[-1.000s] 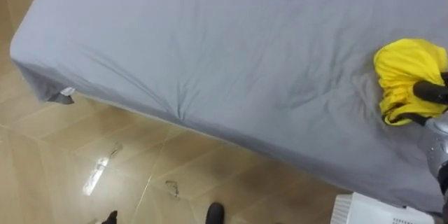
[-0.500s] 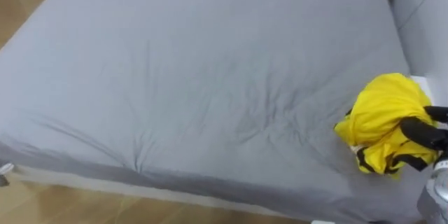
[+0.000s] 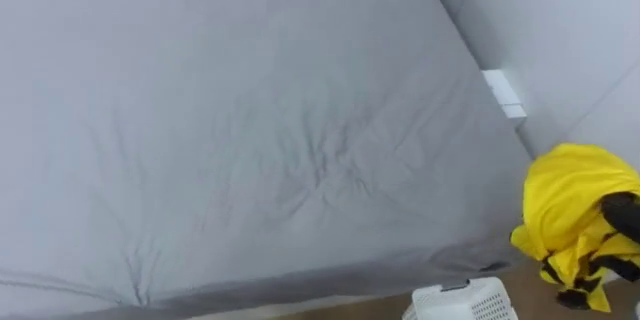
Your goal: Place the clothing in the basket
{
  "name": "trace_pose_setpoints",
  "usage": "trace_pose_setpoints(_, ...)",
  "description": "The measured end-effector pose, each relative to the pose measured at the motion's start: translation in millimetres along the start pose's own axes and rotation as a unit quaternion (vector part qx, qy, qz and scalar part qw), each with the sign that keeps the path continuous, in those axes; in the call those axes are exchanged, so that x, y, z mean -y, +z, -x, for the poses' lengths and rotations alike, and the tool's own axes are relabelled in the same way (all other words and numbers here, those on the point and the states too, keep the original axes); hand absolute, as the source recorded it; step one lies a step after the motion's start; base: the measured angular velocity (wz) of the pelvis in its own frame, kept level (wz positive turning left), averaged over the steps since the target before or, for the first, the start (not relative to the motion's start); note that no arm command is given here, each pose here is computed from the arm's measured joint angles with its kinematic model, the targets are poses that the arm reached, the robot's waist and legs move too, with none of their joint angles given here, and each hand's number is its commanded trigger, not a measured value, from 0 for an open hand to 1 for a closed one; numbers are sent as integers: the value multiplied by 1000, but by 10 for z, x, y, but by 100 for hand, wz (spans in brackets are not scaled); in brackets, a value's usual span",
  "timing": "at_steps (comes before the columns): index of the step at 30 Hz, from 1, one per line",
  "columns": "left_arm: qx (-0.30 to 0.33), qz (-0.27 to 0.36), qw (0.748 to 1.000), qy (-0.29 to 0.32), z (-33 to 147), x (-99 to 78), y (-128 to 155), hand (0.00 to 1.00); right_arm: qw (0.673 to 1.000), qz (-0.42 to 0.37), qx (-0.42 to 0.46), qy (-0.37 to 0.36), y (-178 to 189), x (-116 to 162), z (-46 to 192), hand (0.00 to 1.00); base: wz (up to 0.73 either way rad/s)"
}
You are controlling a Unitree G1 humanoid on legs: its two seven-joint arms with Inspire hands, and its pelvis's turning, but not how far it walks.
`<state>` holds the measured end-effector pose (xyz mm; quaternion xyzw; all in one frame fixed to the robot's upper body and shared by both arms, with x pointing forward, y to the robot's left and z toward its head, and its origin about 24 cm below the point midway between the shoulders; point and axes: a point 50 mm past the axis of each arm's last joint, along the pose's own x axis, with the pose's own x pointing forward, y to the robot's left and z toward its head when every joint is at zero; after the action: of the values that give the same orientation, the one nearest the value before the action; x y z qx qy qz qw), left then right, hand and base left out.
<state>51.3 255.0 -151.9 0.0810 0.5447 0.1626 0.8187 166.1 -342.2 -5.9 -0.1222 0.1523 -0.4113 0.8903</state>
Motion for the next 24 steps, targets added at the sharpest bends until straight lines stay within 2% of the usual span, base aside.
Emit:
trace_pose_setpoints(2, 3, -18, 1000, 1, -4, -11, 14, 0, 1000, -10, -7, -12, -30, 37, 9, 100, -31)
trace_pose_setpoints(7, 3, -17, 1000, -5, -6, 7, 20, 0, 999, -6, -36, -22, -220, 83, 132, 100, -54)
trace_pose_setpoints(14, -32, -31, 999, -9, 11, -4, -111, 0, 998, 7, -60, -11, -373, 111, 231, 100, -38)
trace_pose_setpoints(24, -23, -50, 998, -22, -26, 39, 18, 0, 995, 29, -96, -11, -558, 112, 274, 100, -3)
